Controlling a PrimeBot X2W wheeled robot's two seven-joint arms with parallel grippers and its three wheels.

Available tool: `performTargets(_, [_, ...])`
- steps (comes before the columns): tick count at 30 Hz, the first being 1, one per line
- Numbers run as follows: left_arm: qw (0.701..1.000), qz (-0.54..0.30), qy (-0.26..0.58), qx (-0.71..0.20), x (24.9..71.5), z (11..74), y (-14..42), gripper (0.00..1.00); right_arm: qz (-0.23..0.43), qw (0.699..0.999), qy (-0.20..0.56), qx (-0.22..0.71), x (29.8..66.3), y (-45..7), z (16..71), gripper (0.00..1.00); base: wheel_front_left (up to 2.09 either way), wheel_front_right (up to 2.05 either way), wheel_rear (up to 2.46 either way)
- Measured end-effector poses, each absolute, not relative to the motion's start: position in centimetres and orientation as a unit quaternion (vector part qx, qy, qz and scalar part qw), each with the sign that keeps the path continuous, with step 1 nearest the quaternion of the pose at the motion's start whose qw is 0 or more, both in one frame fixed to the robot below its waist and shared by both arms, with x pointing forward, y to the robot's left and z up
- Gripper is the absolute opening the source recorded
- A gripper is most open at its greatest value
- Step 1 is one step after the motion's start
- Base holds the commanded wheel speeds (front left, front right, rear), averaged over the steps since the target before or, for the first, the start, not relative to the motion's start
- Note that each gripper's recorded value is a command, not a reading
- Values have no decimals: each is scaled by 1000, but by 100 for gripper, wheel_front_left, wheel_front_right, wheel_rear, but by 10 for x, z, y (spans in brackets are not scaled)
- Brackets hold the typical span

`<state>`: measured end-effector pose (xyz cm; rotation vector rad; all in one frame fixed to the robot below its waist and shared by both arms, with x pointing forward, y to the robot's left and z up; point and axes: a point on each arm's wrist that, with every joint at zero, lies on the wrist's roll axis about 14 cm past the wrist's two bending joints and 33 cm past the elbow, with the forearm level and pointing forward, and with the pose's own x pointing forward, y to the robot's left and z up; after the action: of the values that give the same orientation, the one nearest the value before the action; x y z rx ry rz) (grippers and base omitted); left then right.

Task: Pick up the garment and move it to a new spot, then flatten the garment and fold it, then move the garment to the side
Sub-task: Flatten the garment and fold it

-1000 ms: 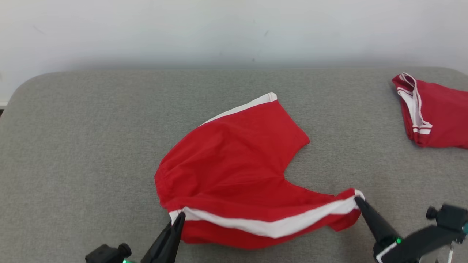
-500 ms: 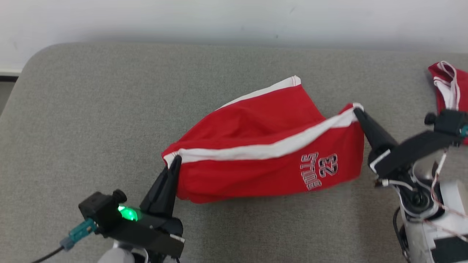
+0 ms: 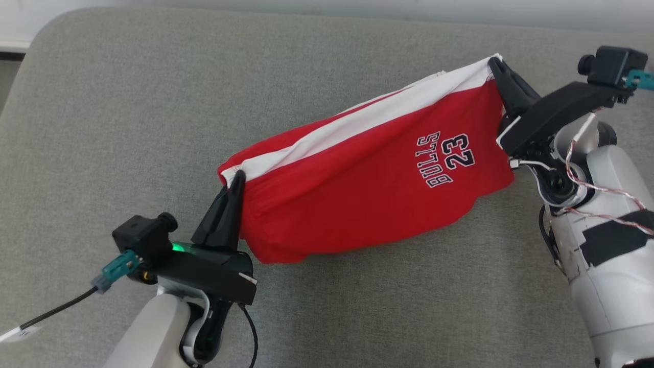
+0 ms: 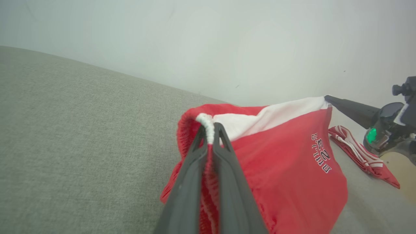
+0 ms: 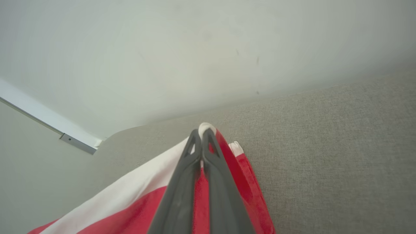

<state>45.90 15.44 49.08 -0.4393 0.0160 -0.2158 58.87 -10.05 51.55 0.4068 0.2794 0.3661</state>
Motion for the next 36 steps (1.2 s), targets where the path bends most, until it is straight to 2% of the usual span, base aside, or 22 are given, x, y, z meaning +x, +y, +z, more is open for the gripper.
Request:
performTargets(8, [973,-110,39,-198,468,469,149,0,182,958,162,150,615,-86,485,0,0,0,0])
performTargets(12, [976,-107,54,-183,472,458,151,0,186,960,178,112,620,-82,466,0,0,0,0])
performTargets(20, [979,-96,59,-172,477,452,155,0,189,961,175,100,624,-77,461,0,0,0,0])
performTargets(21, [979,-96,60,-168,477,452,155,41,188,962,173,100,623,-78,462,14,0,0,0])
performTargets(22, [980,-95,58,-163,477,453,156,100,186,962,172,100,623,-79,462,52,0,0,0])
performTargets(23, [981,-95,56,-159,477,455,156,100,185,963,172,99,622,-80,463,100,0,0,0])
performTargets(36, [990,-42,19,-133,449,476,186,100,190,968,141,78,591,-94,489,100,0,0,0])
